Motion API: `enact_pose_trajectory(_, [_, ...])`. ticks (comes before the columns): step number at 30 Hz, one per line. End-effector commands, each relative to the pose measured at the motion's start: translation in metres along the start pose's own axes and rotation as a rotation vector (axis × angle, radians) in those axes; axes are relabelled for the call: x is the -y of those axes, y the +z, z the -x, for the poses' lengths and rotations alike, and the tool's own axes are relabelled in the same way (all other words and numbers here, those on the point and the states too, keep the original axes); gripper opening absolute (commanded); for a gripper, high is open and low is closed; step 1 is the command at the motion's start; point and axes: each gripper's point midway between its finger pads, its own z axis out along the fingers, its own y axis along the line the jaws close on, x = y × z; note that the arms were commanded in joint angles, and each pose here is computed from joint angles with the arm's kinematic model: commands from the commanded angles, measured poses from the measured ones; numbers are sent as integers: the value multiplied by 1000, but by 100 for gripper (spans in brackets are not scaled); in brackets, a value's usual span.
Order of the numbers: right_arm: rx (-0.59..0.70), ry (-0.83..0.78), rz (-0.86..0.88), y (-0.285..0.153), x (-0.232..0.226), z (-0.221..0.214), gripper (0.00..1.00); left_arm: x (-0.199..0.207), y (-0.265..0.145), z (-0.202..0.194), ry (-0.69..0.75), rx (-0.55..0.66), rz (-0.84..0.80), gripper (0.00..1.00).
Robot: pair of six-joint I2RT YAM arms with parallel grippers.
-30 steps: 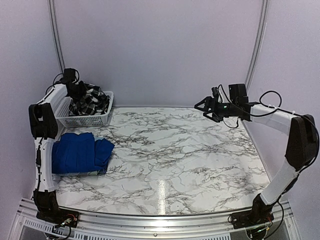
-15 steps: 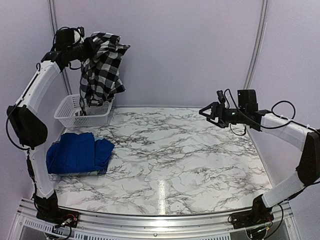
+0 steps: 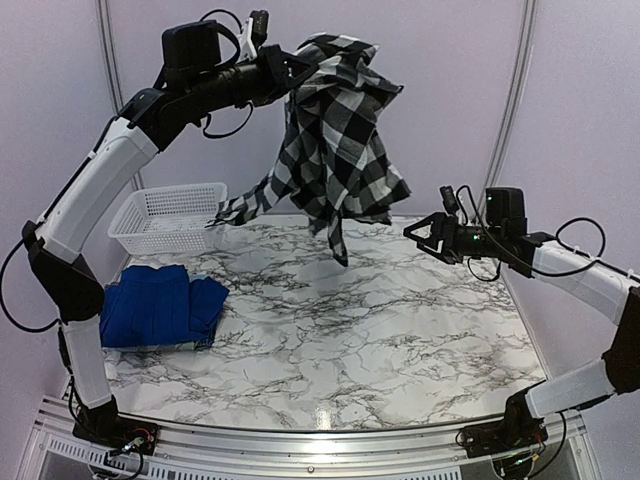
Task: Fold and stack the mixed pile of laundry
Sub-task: Place the crumpled shirt at the center of the board.
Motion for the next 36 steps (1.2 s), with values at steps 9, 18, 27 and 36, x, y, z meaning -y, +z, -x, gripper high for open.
enact_pose_trajectory(9, [53, -12, -6, -14, -7, -3, 83, 101, -12, 48, -149, 227, -378, 0])
enact_pose_trajectory(18, [26, -24, -179, -35, 15, -20, 84, -136, -16, -111, -119, -212, 426, 99])
enact_pose_trajectory(27, [-106, -19, -333, -35, 59, -65, 83, -198, -89, -180, 133, -416, 701, 99])
enact_pose_trajectory(36, [-287, -169, -346, 35, 45, -75, 81, -192, -67, -322, 59, -792, 495, 99])
